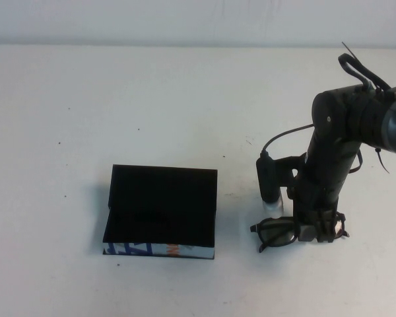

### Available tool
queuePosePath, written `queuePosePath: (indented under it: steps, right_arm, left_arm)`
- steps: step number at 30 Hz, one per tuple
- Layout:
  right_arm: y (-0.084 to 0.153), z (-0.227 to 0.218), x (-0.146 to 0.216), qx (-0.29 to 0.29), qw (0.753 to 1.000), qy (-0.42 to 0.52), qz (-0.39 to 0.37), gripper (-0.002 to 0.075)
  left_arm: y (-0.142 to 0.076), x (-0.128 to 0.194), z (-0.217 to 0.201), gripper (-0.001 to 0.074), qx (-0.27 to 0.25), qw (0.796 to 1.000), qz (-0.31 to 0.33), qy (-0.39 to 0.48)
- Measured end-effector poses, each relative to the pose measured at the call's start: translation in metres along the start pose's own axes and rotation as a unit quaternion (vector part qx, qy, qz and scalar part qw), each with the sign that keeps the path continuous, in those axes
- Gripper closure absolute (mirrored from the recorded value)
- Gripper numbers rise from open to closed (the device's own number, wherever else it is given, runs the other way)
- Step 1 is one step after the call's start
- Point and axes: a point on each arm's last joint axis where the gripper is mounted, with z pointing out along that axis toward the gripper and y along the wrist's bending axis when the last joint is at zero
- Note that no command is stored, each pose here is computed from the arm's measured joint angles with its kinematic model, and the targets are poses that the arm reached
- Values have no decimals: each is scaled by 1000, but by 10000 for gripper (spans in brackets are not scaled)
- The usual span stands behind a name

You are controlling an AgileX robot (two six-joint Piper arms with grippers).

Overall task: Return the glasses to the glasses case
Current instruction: Pick up the glasses from the table, then place the glasses in the glasses case

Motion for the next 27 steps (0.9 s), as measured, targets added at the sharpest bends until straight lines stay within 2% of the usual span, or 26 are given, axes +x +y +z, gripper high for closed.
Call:
queuePosePath:
  steps: [6,10,13,18,27]
  right_arm:
    - [1,-1,1,-5,1000,4,-1,530]
    - [2,-1,1,-11,1000,6,-1,645]
    - [4,-1,2,-21,1000,10,5,652]
    - [15,-14,-7,-33,998,8,57,652]
    - [53,-67,-81,12,997,-44,65,652]
  left_arm:
    - [0,0,0,736,0,1000,0,0]
    - [0,0,0,736,0,1000,0,0]
    - [0,0,0,736,0,1000,0,0]
    - [0,0,0,736,0,1000,0,0]
    - [0,0,0,736,0,1000,0,0]
